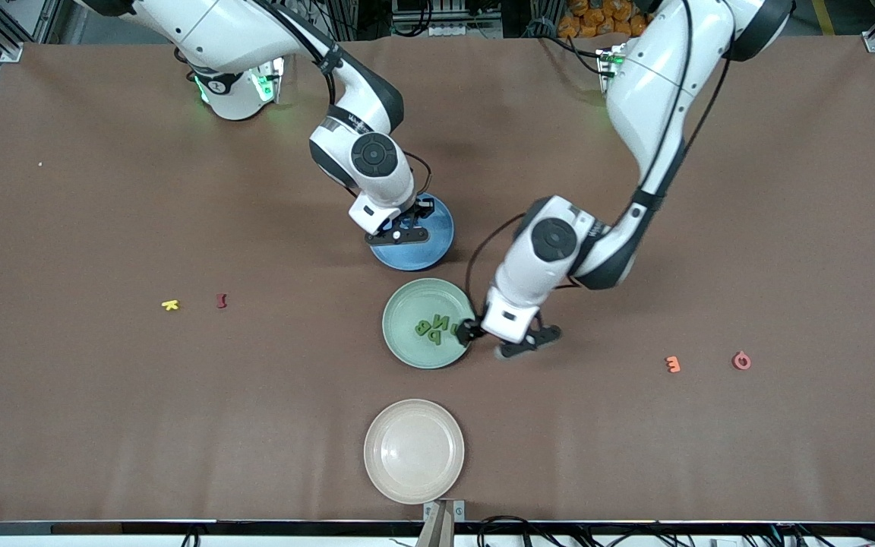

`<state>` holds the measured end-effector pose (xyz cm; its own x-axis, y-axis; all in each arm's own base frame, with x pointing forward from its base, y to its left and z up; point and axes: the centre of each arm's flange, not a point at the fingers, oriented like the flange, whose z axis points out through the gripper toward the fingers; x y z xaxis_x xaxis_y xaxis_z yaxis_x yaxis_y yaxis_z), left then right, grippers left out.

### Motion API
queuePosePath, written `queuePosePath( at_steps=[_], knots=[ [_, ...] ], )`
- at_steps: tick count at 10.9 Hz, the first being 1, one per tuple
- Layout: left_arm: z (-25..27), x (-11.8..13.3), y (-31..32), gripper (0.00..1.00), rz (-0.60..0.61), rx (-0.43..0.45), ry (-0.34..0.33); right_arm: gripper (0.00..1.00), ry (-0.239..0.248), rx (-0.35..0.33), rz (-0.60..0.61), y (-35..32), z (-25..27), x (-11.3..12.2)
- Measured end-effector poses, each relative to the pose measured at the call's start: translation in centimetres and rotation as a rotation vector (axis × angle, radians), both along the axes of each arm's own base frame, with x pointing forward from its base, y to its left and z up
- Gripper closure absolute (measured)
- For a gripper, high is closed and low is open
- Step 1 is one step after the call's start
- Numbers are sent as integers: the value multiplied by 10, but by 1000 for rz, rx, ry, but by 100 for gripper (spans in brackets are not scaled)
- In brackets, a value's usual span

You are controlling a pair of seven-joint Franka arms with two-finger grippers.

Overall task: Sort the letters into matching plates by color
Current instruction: 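Release the c on the blue plate while the left gripper returns to rest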

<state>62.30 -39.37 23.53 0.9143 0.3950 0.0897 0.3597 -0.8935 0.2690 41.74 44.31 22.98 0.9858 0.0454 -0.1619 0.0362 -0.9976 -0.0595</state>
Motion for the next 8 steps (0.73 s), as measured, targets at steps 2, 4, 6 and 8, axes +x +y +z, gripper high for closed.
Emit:
queuePosePath(
  at_steps=[2,4,6,8],
  knots=[
    [-9,31,81,0,-43,115,93,66,-2,10,-2,4,-4,-3],
    [-9,46,149,0,-86,164,173,66,-4,6,0,5,-12,-5],
    [-8,34,170,0,-114,185,217,66,-17,-6,-3,6,-20,-7],
    [6,14,196,0,-158,204,232,66,-16,-11,-4,6,-23,-8]
  ],
)
